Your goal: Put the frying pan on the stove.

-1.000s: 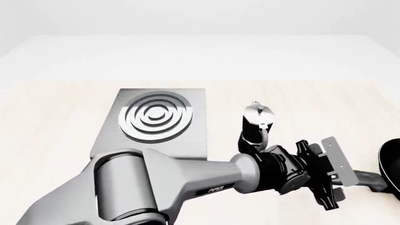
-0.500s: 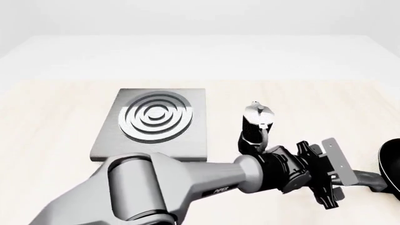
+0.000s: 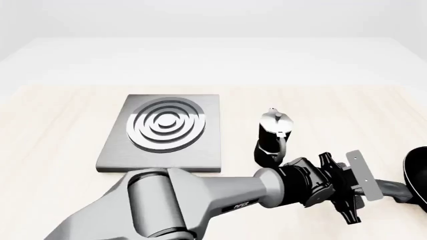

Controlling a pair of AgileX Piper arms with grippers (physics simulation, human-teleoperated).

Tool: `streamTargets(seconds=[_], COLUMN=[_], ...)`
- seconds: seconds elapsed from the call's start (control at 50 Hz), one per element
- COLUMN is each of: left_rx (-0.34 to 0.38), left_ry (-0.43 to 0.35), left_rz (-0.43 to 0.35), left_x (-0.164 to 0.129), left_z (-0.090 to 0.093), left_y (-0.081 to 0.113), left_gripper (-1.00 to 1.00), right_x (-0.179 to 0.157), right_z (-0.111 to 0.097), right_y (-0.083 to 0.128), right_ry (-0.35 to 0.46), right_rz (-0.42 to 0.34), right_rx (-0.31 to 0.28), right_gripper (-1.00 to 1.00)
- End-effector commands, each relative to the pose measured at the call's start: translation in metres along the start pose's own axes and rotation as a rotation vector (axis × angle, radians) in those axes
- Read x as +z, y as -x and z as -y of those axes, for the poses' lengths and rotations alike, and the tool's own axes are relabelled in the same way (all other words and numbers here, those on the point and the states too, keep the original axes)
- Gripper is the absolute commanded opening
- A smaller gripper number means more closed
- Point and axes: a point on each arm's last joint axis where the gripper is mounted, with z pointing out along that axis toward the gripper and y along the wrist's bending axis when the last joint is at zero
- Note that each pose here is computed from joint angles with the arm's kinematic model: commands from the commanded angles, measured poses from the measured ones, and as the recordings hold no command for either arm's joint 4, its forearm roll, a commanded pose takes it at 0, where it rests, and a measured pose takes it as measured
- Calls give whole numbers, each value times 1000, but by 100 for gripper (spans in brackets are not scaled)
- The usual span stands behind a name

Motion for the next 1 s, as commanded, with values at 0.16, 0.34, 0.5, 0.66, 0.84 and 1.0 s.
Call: streamTargets(seconds=[0.16, 0.34, 0.5, 0.66, 0.84, 1.0], left_rx=[8, 38, 52, 54, 58, 53], left_ry=[7, 17, 31, 40, 70, 102], left_rz=[48, 67, 94, 112, 127, 135], left_x=[-26, -55, -77, -97, -110, -122], left_z=[-1, -8, -14, -19, -36, -55], left_y=[18, 34, 45, 56, 63, 69], left_gripper=[-100, -100, -100, -100, -100, -100], right_x=[4, 3, 3, 2, 2, 2], right_z=[-2, -2, -2, -2, -2, -1], right_y=[-3, -2, -2, -2, -2, -1], right_ry=[-15, -14, -12, -11, -11, -10], right_rz=[-16, -12, -10, -7, -7, -5], right_rx=[6, -6, -20, -28, -34, -40], right_gripper=[100, 100, 100, 100, 100, 100])
